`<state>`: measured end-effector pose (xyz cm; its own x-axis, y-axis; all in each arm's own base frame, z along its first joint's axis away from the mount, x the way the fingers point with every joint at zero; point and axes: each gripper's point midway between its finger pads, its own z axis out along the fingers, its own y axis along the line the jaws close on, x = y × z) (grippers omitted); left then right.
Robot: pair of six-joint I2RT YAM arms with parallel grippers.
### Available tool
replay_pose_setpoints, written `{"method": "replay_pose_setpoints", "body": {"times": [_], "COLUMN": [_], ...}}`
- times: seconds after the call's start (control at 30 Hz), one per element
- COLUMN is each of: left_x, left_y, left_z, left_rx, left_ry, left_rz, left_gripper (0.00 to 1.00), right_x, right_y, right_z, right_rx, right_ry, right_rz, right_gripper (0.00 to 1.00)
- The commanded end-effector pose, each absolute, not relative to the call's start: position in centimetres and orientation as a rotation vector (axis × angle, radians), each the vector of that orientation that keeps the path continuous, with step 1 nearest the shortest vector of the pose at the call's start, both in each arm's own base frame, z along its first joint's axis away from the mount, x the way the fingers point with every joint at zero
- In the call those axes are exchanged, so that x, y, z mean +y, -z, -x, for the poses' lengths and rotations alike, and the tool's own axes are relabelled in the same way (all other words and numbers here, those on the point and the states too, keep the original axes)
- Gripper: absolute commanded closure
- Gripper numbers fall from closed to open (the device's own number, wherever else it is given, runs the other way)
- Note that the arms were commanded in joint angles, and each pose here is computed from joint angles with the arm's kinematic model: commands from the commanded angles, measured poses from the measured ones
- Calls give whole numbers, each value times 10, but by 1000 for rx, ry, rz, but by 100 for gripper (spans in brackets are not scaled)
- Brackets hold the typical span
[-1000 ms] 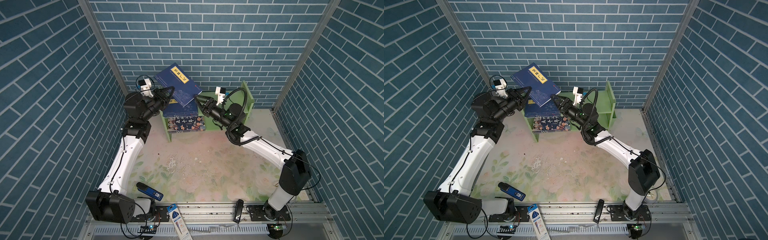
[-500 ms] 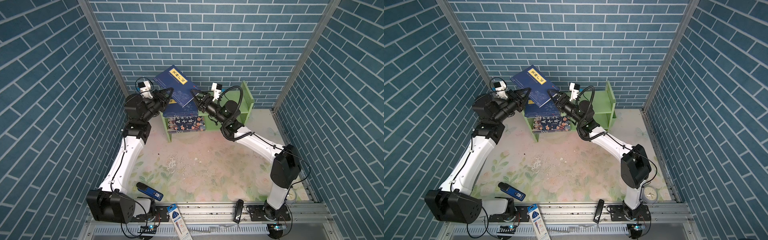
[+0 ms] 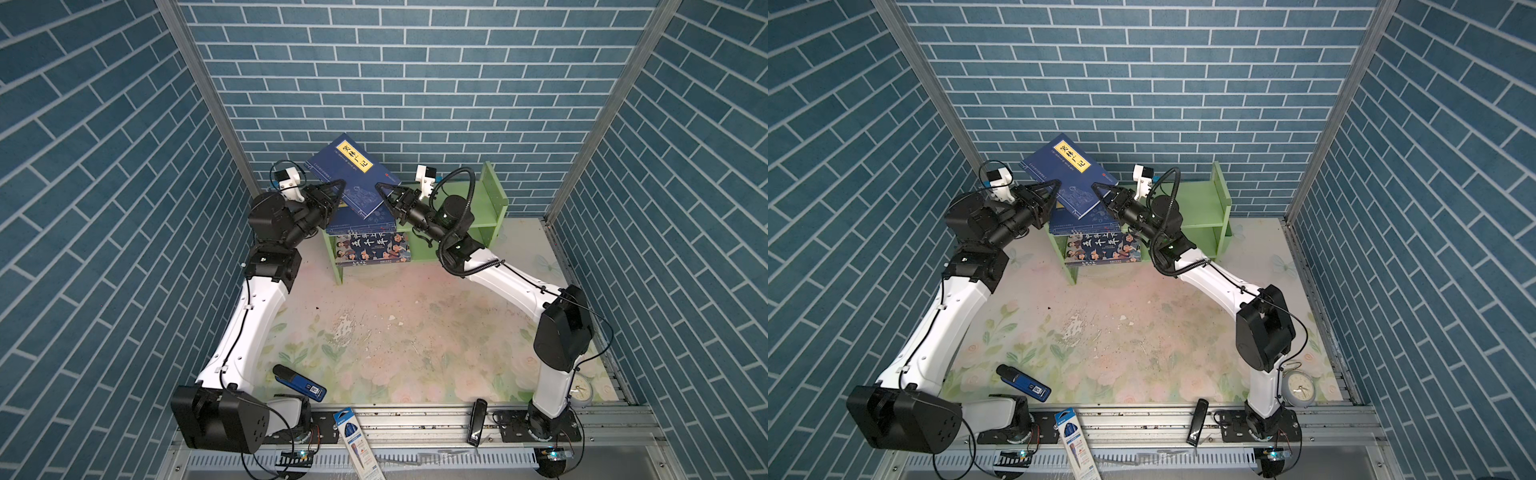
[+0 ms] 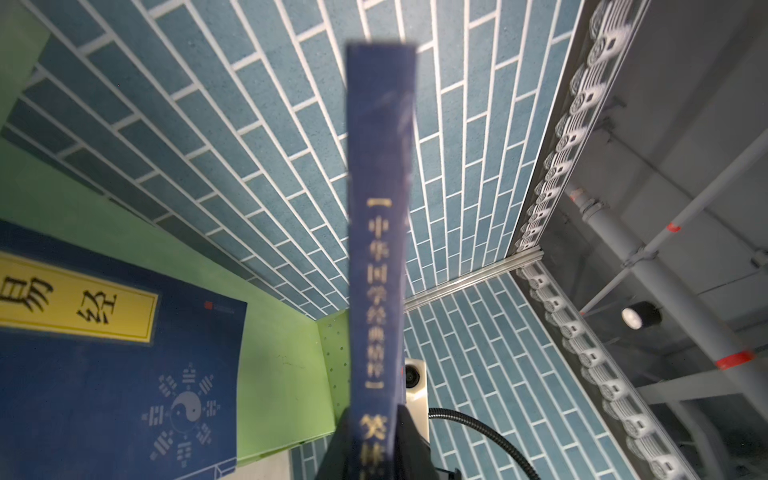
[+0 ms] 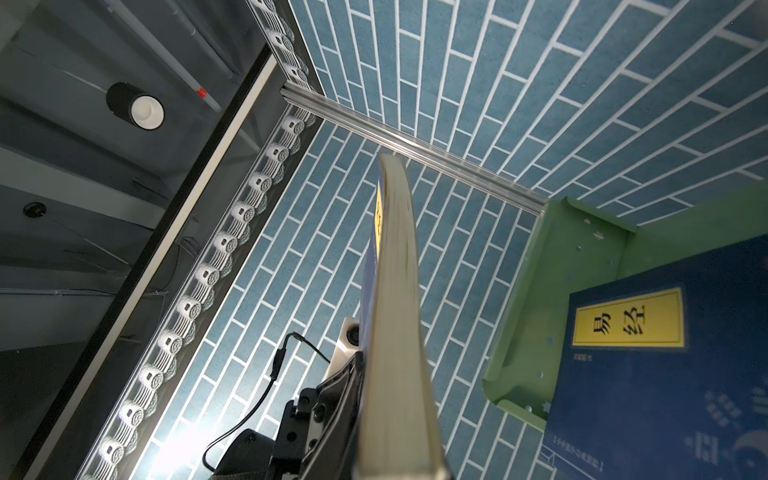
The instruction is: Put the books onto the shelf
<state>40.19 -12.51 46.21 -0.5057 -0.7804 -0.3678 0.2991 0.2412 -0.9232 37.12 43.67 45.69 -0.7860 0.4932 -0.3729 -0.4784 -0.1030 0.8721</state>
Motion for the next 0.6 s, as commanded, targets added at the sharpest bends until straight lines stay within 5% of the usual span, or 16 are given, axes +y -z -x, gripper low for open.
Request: {"method": "replay_pose_setpoints", "body": {"times": [0.0,0.13,0.57], "left_x": [-124,-121,-111], "left_y": [-464,-450,-443], "left_z": [-392,-387,-363], "left_rx": [1592,1666,1780], "left_ry": [1426,1406,1390], "left_rz": [443,461,420], "left_gripper": [52,31,23], "right_x": [436,423,376], "right_y": [-473,-467,-443], "right_z": [-363,-368,-373], "right_rx": [1535,1622,1928], "right_ry": [-1927,-1868,-1717], "right_rz": [83,104,269], "right_gripper": [98,98,96]}}
